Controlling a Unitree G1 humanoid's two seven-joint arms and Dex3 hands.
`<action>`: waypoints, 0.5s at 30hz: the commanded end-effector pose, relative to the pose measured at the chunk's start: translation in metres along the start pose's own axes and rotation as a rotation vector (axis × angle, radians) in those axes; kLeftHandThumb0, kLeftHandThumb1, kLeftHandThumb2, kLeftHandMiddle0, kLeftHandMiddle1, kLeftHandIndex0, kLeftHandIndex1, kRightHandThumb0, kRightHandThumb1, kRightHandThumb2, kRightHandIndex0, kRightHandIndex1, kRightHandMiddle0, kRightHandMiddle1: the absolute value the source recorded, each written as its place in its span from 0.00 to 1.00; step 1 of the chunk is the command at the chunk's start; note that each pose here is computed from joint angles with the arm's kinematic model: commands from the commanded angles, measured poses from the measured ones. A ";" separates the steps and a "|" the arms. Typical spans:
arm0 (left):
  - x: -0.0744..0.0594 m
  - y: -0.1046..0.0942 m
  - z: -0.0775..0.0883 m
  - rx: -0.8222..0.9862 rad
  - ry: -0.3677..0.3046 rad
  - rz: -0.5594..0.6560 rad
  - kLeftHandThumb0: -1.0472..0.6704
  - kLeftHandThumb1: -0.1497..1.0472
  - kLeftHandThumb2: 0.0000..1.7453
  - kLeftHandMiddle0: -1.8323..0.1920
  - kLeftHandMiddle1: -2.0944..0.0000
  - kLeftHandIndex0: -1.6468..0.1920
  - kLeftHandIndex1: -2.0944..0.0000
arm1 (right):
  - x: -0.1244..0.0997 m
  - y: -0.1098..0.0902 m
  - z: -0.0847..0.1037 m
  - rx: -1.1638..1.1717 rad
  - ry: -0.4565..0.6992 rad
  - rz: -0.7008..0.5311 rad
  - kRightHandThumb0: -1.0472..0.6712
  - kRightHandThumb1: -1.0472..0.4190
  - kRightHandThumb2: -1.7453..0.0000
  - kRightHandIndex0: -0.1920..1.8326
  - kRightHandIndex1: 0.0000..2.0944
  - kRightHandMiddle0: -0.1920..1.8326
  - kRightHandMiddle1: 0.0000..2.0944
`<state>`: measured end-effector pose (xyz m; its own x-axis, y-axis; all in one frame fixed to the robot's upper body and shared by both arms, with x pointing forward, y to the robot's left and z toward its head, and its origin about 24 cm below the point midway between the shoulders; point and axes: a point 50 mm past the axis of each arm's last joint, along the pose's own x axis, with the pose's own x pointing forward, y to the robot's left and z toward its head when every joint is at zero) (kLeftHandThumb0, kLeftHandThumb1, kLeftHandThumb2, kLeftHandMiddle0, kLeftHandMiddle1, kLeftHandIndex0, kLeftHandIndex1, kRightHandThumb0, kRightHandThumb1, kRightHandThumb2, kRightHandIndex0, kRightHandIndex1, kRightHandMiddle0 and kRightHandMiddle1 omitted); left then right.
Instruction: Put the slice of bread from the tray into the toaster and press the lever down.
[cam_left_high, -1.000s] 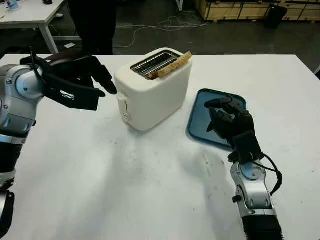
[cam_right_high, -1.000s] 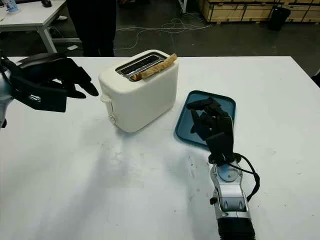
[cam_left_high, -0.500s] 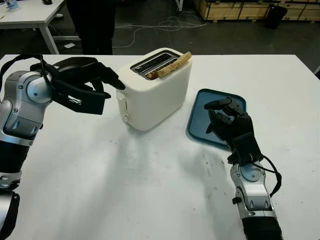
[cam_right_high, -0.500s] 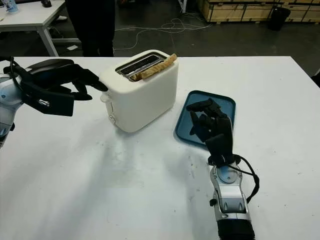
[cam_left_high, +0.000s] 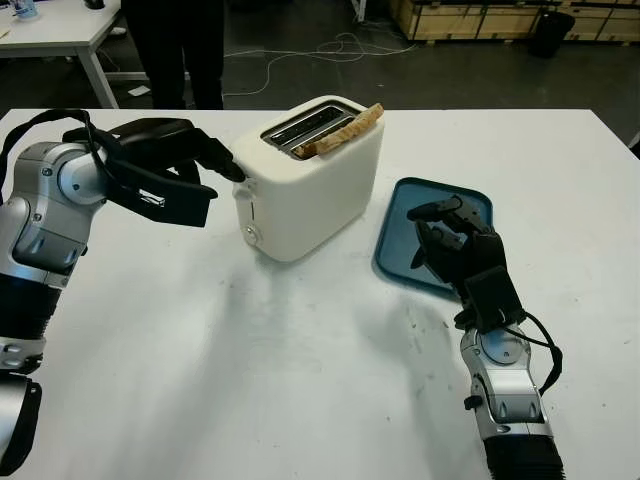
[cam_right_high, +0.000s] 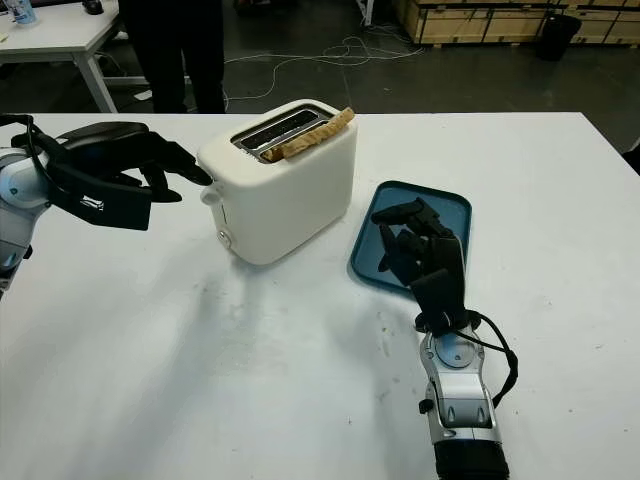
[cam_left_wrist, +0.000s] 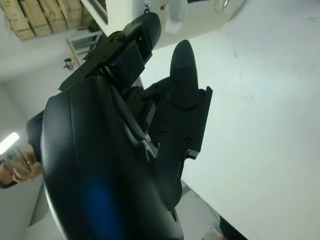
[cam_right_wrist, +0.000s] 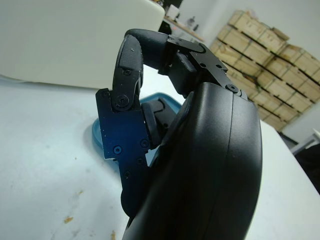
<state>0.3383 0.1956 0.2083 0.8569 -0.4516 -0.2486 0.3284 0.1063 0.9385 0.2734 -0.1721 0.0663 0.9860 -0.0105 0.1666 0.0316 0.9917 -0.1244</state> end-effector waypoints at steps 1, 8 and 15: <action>0.002 0.005 0.003 0.020 -0.008 0.002 0.51 0.89 0.25 0.60 0.66 0.49 1.00 | -0.001 0.000 0.004 0.014 -0.023 -0.002 0.31 0.09 0.78 0.53 0.83 0.39 0.81; 0.005 0.002 0.004 0.023 -0.010 -0.002 0.50 0.89 0.24 0.60 0.68 0.50 1.00 | -0.002 0.000 0.004 0.018 -0.022 0.002 0.31 0.09 0.78 0.54 0.83 0.39 0.81; 0.006 0.001 0.005 0.024 -0.008 -0.007 0.50 0.89 0.25 0.57 0.68 0.49 1.00 | -0.002 0.000 0.003 0.019 -0.017 0.000 0.31 0.09 0.78 0.54 0.83 0.39 0.81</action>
<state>0.3403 0.1919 0.2028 0.8488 -0.4549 -0.2697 0.3435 0.0865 0.9352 0.2720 -0.1716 0.0677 0.9848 -0.0057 0.1735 0.0269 0.9924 -0.1199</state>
